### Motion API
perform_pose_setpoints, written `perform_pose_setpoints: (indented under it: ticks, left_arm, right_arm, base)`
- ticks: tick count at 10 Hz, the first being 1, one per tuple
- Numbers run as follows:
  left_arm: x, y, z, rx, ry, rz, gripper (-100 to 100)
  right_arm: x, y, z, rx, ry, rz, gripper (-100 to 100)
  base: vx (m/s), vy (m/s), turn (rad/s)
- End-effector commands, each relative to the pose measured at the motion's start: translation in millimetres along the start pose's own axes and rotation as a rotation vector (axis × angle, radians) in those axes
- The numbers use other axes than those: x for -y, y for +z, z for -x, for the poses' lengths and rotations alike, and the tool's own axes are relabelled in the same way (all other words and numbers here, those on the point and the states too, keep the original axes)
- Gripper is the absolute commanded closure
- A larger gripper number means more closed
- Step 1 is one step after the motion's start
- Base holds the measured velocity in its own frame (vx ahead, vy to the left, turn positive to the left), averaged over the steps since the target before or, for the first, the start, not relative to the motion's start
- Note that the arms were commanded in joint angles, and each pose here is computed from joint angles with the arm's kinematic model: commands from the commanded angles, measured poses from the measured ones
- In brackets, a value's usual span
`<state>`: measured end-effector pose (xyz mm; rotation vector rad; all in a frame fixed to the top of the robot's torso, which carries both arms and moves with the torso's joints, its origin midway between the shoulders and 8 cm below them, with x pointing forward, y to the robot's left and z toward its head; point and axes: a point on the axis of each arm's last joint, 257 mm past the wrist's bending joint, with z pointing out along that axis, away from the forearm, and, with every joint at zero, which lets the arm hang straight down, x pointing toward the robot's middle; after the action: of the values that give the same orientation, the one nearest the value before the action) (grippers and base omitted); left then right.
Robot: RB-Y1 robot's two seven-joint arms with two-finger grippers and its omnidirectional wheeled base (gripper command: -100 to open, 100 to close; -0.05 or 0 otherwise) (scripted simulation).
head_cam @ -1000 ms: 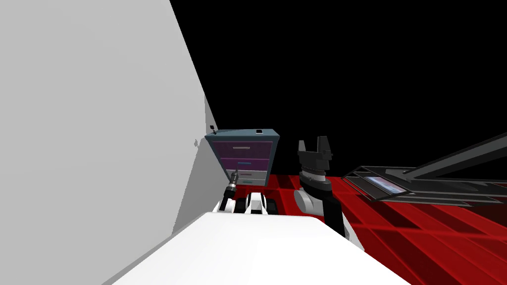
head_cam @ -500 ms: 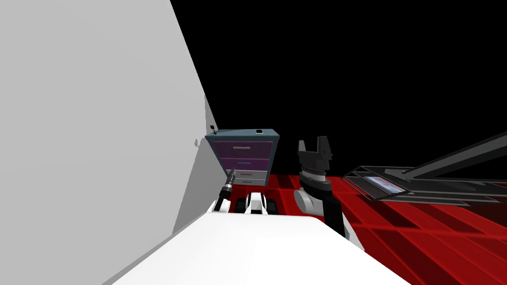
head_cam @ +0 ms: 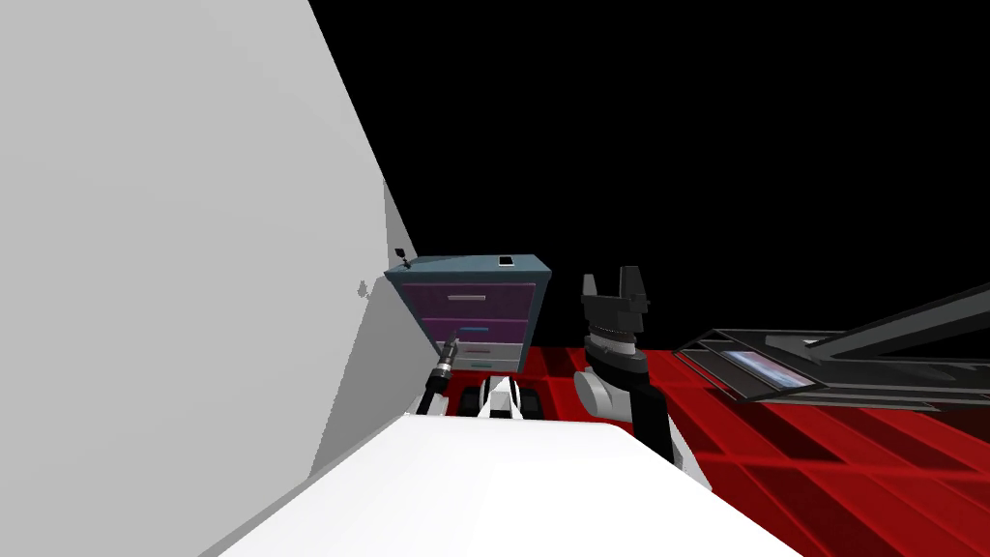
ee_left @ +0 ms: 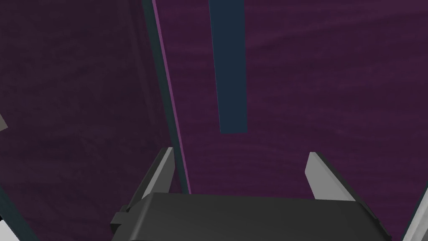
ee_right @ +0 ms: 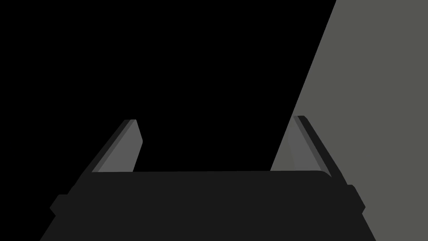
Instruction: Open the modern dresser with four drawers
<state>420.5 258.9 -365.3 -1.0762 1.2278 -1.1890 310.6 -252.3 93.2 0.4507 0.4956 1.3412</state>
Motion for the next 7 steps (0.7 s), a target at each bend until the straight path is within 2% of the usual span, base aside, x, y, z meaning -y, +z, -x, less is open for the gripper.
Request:
perform_pose_setpoints:
  ticks: [1, 3, 4, 5, 6, 7]
  left_arm:
    - [-0.8, 0.2, -18.4, 0.012, -0.049, -0.002, -100]
    - [0.5, 1.1, -32.2, 0.021, -0.086, -0.005, -100]
    - [-0.2, 1.1, -28.3, 0.018, -0.075, -0.004, -100]
    - [4.1, 11.5, -28.2, 0.018, -0.076, -0.004, -100]
    - [6.0, 15.9, -27.9, 0.018, -0.076, -0.004, -100]
    - [4.0, 12.9, -27.7, 0.018, -0.076, -0.006, -100]
  right_arm:
    - [0, 0.0, 0.0, 0.0, 0.0, 0.0, 0]
    - [0, 0.1, -0.1, 0.0, 0.0, 0.0, 0]
    - [0, 0.1, -0.1, 0.0, 0.0, 0.0, 0]
    - [0, 0.1, -0.1, 0.0, 0.0, 0.0, 0]
    - [0, 0.1, 0.0, 0.0, 0.0, 0.0, 0]
    - [0, 0.0, 0.0, 0.0, 0.0, 0.0, 0]
  base:
    - [0.029, -0.005, -0.001]
    - [-0.005, -0.009, -0.002]
    - [-0.005, -0.005, -0.002]
    - [0.03, -0.005, 0.002]
    - [0.062, -0.004, 0.001]
    - [0.03, -0.001, -0.001]
